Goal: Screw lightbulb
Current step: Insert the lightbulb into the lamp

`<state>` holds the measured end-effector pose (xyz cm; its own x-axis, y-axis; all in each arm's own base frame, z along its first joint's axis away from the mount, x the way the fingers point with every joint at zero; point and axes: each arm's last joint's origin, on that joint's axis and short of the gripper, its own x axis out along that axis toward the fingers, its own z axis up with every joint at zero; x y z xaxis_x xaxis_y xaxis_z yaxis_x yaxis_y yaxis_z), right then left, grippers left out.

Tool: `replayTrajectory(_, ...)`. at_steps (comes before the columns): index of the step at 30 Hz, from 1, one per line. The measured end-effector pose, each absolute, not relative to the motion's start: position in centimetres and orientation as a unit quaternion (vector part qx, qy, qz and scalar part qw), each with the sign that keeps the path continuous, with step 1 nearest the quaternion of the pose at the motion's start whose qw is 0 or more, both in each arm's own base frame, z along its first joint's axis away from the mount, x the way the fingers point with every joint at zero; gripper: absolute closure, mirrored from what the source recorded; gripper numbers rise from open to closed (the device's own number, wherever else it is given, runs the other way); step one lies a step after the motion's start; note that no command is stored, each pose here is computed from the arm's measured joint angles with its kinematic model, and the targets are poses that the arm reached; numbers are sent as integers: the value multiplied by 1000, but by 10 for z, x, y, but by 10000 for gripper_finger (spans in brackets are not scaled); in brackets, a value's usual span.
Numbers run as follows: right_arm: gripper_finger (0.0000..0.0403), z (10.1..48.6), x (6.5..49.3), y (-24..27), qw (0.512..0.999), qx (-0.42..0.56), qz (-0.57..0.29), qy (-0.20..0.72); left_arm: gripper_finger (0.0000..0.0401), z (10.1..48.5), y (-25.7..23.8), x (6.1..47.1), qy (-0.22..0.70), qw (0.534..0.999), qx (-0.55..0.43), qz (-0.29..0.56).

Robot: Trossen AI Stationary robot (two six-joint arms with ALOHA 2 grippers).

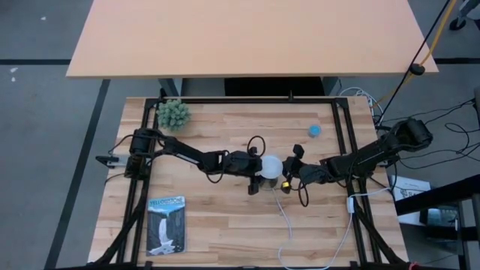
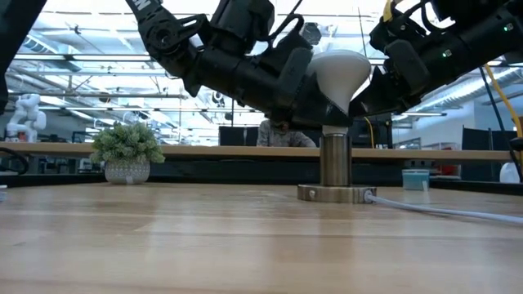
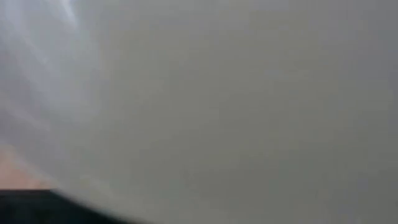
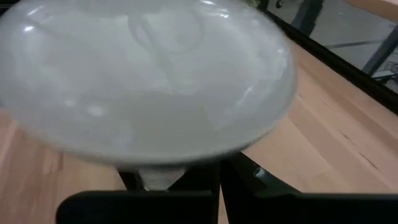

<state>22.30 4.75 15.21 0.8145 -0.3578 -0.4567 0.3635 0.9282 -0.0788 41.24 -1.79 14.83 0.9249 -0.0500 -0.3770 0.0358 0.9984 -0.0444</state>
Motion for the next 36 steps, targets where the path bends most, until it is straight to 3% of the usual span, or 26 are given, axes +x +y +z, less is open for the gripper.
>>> replayTrajectory(10, 403, 151, 223, 48, 954, 8, -174, 246, 160, 148, -18, 412, 192, 981, -2, -22)
replayTrajectory(21, 403, 151, 223, 48, 953, 8, -174, 246, 158, 153, -18, 411, 191, 981, 7, -22)
replayTrajectory(36, 403, 151, 223, 48, 953, 9, -174, 247, 158, 150, -15, 397, 297, 954, -47, -3)
